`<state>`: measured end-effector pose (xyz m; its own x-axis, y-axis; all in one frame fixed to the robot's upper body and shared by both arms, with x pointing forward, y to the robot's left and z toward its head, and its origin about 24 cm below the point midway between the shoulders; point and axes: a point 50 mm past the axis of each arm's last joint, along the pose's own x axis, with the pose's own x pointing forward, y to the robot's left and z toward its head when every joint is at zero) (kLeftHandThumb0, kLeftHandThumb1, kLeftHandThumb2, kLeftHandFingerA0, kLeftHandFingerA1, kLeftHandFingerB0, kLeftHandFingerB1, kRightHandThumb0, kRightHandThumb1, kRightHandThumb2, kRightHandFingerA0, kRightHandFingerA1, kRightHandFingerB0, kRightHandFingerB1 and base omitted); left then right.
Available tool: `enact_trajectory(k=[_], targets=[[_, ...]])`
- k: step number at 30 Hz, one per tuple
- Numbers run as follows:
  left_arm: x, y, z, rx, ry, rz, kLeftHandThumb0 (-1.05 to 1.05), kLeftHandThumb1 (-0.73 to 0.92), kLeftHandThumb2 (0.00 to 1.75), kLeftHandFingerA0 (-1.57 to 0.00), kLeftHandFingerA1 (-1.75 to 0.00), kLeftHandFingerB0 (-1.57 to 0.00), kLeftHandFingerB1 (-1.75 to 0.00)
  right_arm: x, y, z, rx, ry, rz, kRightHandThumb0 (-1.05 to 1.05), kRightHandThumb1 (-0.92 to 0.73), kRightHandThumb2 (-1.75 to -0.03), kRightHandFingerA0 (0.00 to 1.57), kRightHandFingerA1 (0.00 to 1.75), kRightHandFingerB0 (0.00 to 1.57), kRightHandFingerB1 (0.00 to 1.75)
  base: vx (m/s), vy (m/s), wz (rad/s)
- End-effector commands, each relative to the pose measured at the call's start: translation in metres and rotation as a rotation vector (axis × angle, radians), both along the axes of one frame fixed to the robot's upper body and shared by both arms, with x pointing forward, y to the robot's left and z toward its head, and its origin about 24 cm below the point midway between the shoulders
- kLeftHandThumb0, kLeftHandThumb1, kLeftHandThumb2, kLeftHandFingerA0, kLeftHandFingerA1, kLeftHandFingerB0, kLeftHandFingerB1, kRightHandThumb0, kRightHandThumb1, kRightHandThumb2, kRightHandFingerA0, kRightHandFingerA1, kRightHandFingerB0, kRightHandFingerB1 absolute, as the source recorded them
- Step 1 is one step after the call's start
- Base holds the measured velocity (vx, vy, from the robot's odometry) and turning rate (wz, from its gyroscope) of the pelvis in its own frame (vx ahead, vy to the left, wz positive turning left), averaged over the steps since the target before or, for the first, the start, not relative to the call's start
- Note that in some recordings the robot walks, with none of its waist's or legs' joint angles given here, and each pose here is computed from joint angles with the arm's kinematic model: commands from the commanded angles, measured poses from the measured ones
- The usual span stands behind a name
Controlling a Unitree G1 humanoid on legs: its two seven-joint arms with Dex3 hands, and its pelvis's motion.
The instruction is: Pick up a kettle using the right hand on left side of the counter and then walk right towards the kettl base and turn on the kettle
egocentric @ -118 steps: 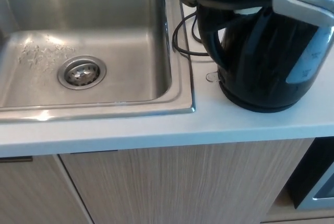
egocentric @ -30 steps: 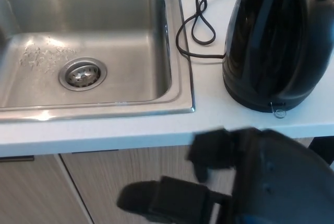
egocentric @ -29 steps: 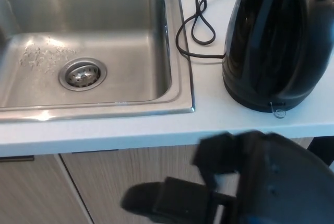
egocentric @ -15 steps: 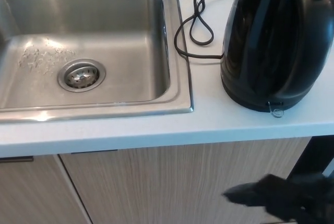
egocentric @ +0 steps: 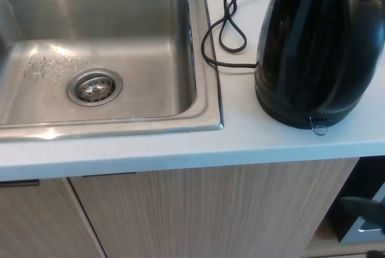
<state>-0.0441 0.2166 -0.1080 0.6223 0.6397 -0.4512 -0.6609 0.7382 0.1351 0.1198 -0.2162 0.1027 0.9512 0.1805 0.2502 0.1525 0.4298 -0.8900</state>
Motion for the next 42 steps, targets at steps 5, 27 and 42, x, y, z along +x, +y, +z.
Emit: enact_trajectory(k=[5,27,42], targets=[[-0.001,0.016,0.006,0.08,-0.032,0.029,-0.08,0.47,1.12,-1.13,-1.05,-0.99,-0.95,0.024,-0.024,0.001,-0.071,-0.116,-0.138,-0.1,-0.63,-0.68,0.93,1.74,0.24,0.3,0.0,0.0,0.0],[0.004,0.017,0.003,0.056,-0.05,0.031,-0.08,0.49,1.1,-1.14,-1.01,-1.02,-0.93,0.09,-0.019,-0.011,-0.202,-0.049,-0.066,-0.18,-0.7,-0.6,0.85,1.75,0.23,0.29,0.0,0.0,0.0],[0.006,0.015,0.004,0.065,-0.059,0.031,-0.07,0.5,1.11,-1.14,-1.06,-1.02,-0.98,0.115,-0.011,-0.018,-0.31,-0.03,-0.083,-0.16,-0.7,-0.62,0.83,1.75,0.28,0.3,0.0,0.0,0.0]])
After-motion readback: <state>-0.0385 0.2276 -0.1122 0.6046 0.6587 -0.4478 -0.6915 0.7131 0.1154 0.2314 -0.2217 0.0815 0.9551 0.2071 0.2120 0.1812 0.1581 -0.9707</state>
